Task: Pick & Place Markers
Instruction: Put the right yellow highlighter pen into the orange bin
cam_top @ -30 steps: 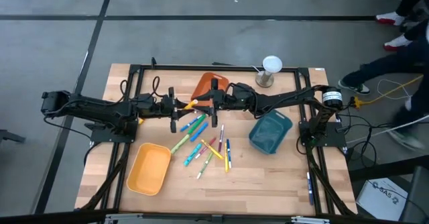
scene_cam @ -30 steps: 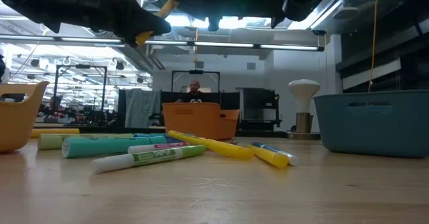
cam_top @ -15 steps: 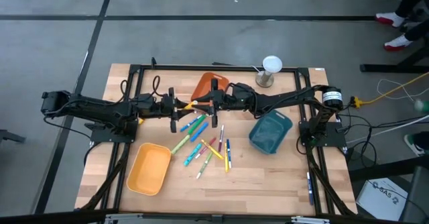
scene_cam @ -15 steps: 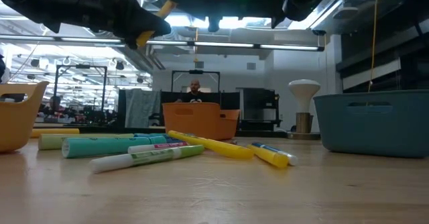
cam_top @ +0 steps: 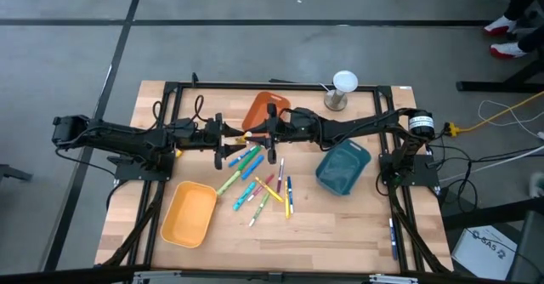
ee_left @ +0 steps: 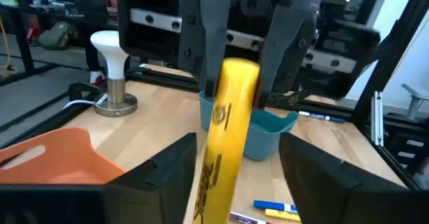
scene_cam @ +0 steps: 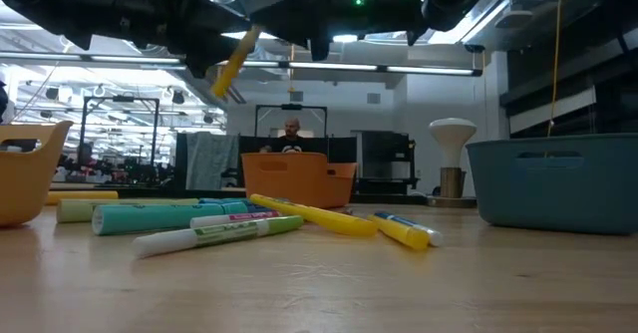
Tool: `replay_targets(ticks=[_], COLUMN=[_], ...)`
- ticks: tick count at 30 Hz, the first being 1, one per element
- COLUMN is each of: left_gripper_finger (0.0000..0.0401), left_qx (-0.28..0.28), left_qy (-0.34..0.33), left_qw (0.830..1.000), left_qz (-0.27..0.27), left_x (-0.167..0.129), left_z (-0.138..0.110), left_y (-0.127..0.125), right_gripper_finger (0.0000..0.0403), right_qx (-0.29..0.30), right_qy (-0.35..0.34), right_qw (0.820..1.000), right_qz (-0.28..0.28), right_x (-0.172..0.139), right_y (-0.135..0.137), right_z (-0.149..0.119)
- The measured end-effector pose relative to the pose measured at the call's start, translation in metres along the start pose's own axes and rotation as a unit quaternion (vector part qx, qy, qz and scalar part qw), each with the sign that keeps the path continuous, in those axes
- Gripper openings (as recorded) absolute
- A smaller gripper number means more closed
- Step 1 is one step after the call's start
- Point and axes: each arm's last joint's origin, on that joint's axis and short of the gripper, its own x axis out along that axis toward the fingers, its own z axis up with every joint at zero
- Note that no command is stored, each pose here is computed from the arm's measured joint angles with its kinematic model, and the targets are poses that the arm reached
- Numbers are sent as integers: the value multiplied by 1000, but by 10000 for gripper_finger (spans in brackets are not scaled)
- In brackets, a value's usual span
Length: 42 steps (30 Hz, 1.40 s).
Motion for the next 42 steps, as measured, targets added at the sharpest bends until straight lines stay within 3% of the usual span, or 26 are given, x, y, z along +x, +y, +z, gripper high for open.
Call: replay_targets(ticks=[5, 12, 18, 24, 32, 35, 42], left_gripper_finger=[234, 229, 230, 226, 224, 220, 214], left_qx=[0, 0, 0, 0, 0, 1, 27], left_qy=[-12, -24, -24, -25, -25, -18, -24], left_qw=[1000, 1000, 1000, 1000, 1000, 1000, 999], left_qz=[-2, -2, -3, -5, -7, -16, -18], left_x=[-4, -8, -8, -8, -7, -4, 7], left_z=[4, 9, 9, 9, 8, 5, 19], left_y=[-1, -1, -2, -3, -4, -8, -21], right_gripper_finger=[78, 78, 78, 78, 78, 78, 78], right_qx=[-9, -28, -36, 5, 2, 5, 25], right_qy=[81, 186, 193, 169, 218, 249, 249], right_qw=[997, 982, 980, 985, 971, 963, 962], right_qz=[7, 17, 6, -20, -97, -101, -106], right_x=[3, 2, -9, -31, -54, -57, -63], right_y=[0, 8, 27, 33, 32, 32, 34], right_z=[-1, -1, -8, -27, -42, -55, -70])
